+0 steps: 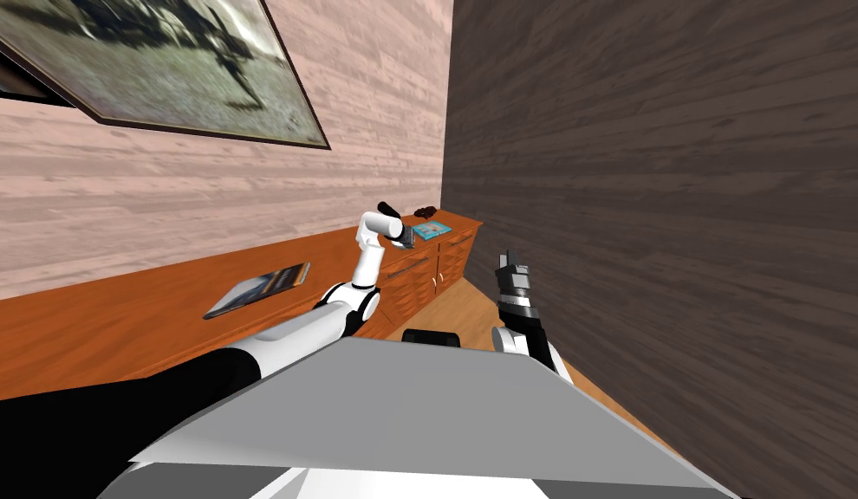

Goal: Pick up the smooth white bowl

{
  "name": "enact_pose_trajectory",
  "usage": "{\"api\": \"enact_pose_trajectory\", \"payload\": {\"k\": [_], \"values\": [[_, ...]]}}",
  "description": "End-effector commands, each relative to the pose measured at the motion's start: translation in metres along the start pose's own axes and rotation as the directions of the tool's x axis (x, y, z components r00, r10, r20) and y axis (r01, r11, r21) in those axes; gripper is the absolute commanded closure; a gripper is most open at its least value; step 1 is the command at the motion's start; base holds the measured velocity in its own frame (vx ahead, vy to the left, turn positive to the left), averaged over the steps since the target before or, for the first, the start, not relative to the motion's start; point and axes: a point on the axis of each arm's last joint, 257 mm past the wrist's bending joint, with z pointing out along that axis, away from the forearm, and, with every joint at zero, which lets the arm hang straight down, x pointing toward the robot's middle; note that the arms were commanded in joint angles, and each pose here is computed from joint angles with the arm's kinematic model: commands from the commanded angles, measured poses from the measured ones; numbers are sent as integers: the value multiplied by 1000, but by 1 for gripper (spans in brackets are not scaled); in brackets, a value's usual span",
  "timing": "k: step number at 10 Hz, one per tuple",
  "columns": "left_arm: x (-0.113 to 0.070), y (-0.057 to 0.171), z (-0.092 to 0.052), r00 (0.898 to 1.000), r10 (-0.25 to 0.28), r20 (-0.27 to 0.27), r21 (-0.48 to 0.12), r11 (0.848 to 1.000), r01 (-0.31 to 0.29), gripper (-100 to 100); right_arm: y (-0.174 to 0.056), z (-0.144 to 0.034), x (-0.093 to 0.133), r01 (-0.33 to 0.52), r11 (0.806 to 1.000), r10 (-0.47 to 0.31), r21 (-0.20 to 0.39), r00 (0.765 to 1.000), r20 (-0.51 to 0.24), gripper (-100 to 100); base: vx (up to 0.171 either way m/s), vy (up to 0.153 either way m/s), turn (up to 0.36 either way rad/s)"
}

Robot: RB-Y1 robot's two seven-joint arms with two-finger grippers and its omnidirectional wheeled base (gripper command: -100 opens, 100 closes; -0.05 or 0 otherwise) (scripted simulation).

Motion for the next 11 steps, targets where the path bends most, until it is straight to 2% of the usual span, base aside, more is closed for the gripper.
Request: {"api": "enact_pose_trajectory", "payload": {"k": [1,6,7,8,9,11], "values": [[-2,8,-1,1000,-3,14,-45,999,4,-100,0,0,0,0,1000,0,0,1000,0,0,5,42,-14],[-8,23,-6,998,-13,57,-172,985,23,-100,0,0,0,0,1000,0,0,1000,0,0,4,38,-17],[-9,25,-6,998,-12,61,-182,983,23,-100,0,0,0,0,1000,0,0,1000,0,0,4,31,-13],[-12,30,-8,997,-14,77,-219,975,31,-100,0,0,0,0,1000,0,0,1000,0,0,15,35,-21],[-12,31,-8,997,-14,78,-221,975,31,-100,0,0,0,0,1000,0,0,1000,0,0,11,30,-11],[-19,41,-11,994,-17,107,-282,958,47,-100,0,0,0,0,1000,0,0,1000,0,0,9,36,-18]]}}
